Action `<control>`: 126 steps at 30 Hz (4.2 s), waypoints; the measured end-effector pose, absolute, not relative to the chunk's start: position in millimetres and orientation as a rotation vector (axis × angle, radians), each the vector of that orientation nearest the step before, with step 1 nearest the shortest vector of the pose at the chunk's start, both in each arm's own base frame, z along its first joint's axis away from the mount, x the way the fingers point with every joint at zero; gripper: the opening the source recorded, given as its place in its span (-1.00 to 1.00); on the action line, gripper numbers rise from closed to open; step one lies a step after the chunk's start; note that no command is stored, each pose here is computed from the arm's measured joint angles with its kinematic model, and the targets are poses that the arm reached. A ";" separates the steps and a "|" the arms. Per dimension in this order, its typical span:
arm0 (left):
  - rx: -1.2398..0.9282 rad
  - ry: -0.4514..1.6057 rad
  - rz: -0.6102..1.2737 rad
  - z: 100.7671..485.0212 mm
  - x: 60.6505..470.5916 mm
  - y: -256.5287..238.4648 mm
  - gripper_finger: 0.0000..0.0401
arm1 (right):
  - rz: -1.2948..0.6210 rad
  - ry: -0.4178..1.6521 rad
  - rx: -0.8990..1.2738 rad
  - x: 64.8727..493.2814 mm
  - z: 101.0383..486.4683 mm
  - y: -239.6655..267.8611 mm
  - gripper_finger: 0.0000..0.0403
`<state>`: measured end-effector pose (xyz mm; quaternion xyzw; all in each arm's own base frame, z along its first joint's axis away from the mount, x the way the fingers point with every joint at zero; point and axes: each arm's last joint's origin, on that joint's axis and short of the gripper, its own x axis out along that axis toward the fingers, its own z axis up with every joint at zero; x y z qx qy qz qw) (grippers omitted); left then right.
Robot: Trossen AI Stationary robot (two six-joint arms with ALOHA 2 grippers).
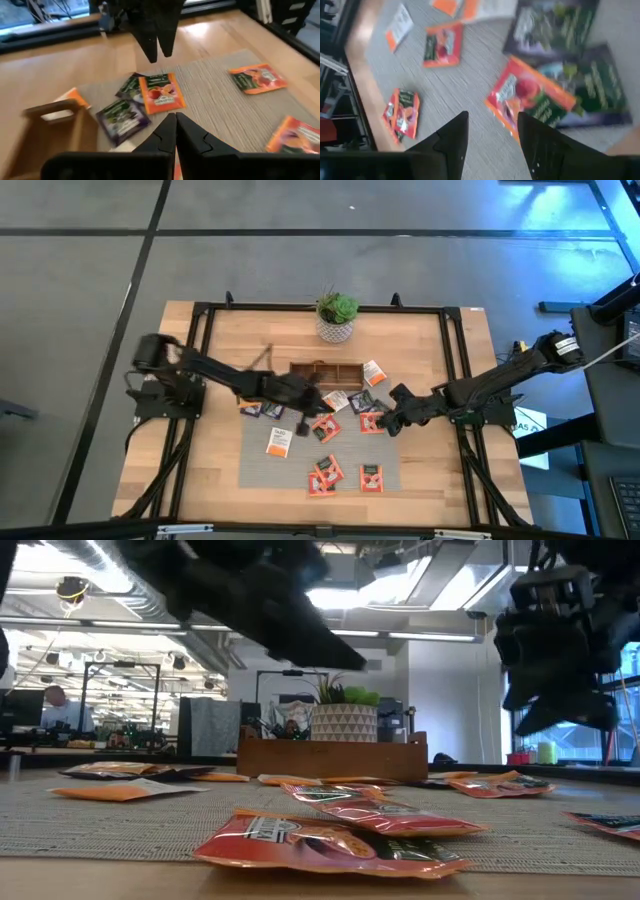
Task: Pick & Place Tea
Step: Put the orange tea bag into the right section of the wooden organizer
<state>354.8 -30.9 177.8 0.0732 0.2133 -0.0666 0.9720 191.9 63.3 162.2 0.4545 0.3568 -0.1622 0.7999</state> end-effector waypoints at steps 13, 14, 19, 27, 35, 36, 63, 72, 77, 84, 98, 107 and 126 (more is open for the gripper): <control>0.148 0.505 -0.186 132.3 422.3 -47.8 -0.98 | -0.478 0.858 1.042 186.6 150.1 61.9 -0.15; 0.149 0.515 -0.189 129.1 423.8 -48.9 -0.98 | -0.482 0.860 1.040 186.8 149.4 61.9 -0.15; 0.150 0.523 -0.196 117.3 436.7 -53.5 -0.99 | -0.541 0.875 1.053 188.3 141.7 62.1 -0.15; 0.127 0.528 -0.121 112.1 447.8 -51.7 -0.99 | -0.547 0.902 1.035 196.2 128.0 65.2 -0.15; 0.127 0.549 -0.101 108.6 448.0 -50.1 -0.99 | -0.524 0.877 1.053 206.6 119.6 68.7 -0.15; 0.125 0.558 -0.100 105.3 448.1 -50.1 -0.99 | -0.518 0.871 1.057 207.7 119.4 69.1 -0.15; 0.056 0.595 -0.080 89.3 449.2 -50.5 -0.99 | -0.490 0.849 1.131 211.3 120.1 71.2 -0.17; 0.054 0.597 -0.079 88.8 449.0 -50.5 -0.99 | -0.492 0.855 1.129 210.9 119.7 71.2 -0.49; 0.054 0.597 -0.079 88.8 449.0 -50.5 -0.99 | -0.492 0.855 1.127 210.8 119.7 71.2 -0.65; 0.054 0.598 -0.079 88.6 448.8 -50.5 -0.99 | -0.494 0.863 1.112 210.2 119.2 70.9 -0.76; 0.055 0.583 -0.078 88.9 449.3 -51.1 -0.98 | -0.510 0.889 1.076 207.5 117.4 70.0 -0.97; 0.059 0.568 -0.069 90.2 450.1 -50.8 -0.97 | -0.502 0.878 1.046 207.4 118.6 69.8 -0.98; 0.029 0.570 -0.066 91.0 450.0 -51.1 -0.99 | -0.533 0.831 1.101 209.2 119.8 69.5 -0.51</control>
